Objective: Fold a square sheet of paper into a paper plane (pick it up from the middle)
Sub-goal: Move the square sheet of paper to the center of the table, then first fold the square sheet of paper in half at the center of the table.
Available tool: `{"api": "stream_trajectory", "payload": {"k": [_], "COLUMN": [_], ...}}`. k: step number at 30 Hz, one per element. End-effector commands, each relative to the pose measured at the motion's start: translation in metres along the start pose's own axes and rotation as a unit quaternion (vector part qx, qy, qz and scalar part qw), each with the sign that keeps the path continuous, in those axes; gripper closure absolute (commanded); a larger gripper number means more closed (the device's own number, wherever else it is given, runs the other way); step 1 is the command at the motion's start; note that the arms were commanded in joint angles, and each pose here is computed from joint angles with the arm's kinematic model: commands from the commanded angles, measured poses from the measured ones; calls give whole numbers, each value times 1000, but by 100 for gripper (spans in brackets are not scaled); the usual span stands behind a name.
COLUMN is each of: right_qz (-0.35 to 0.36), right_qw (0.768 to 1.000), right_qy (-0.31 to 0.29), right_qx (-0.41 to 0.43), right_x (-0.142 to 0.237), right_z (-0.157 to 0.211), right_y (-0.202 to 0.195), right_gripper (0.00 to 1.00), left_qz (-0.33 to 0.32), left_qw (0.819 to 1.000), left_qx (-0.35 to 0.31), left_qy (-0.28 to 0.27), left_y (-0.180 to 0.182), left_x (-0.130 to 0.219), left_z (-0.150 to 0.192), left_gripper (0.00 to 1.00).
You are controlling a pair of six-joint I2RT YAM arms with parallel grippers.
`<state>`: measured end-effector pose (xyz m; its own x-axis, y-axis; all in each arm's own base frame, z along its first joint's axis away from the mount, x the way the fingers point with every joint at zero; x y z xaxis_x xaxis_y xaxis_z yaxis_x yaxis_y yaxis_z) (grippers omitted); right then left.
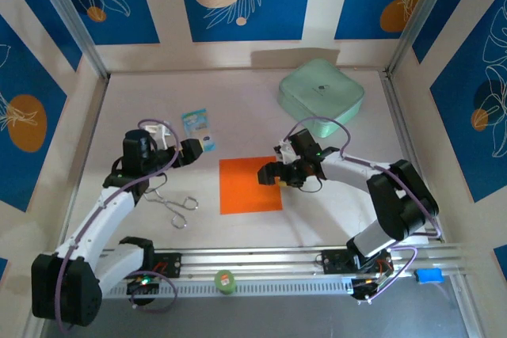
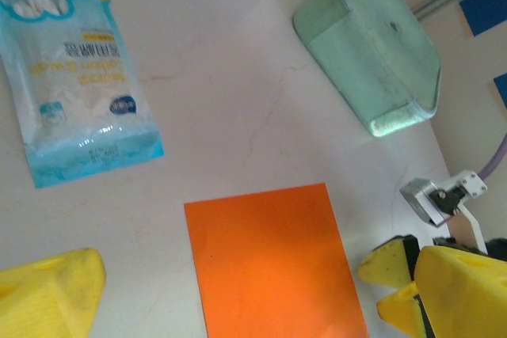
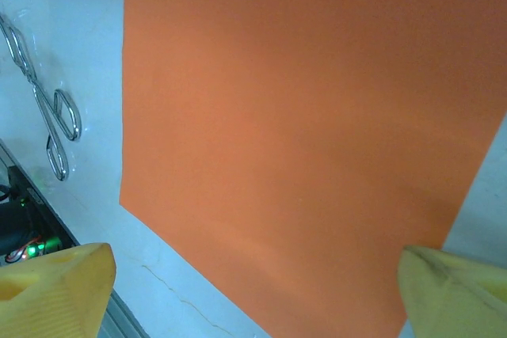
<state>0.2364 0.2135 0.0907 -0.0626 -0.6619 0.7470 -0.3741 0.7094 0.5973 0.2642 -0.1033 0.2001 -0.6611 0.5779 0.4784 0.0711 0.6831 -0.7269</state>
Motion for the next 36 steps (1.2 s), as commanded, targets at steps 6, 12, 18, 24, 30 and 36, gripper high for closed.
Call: {"api": "stream_trajectory", "payload": {"k": [6, 12, 18, 24, 30, 36], "right_qz": [7, -5, -15, 29, 50, 69], "right_qw": [997, 991, 986, 974, 969, 961], "right_qy": [6, -29, -106, -157, -179, -188], "right_qx": [-79, -131, -129, -161, -164, -193], "right_x": [-14, -2, 42, 82, 102, 110], "right_z": [-2, -6, -17, -8, 1, 5], "right_y": [-4, 5, 7, -19, -28, -36], "right_gripper": [10, 10, 7, 5, 0, 1], "left_qz": [-28, -61, -114, -190, -279, -341], "left_qw": [998, 991, 969, 946, 907, 875], "left_qx": [-31, -54, -83, -89, -106, -121], "left_qy": [53, 105, 202, 248, 297, 322], "left_y": [-13, -21, -30, -41, -46, -47], "left_x": [-11, -31, -55, -88, -128, -154], "left_z": [13, 27, 65, 93, 125, 142], "left_gripper": [3, 12, 21, 22, 21, 16]}}
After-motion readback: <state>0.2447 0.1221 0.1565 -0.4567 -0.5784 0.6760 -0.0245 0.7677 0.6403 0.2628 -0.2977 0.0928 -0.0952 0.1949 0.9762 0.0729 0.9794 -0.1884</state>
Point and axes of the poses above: each hand's point on the last joint's axis, 136 mm out from that joint toward the fingers, its own x axis back along the fingers, its own y axis along the line the jaws close on, z = x × y, the point moved 5 cm from there along x, back along the fingers, and after that the axes turned 10 degrees about x, right-handed, at the moved point
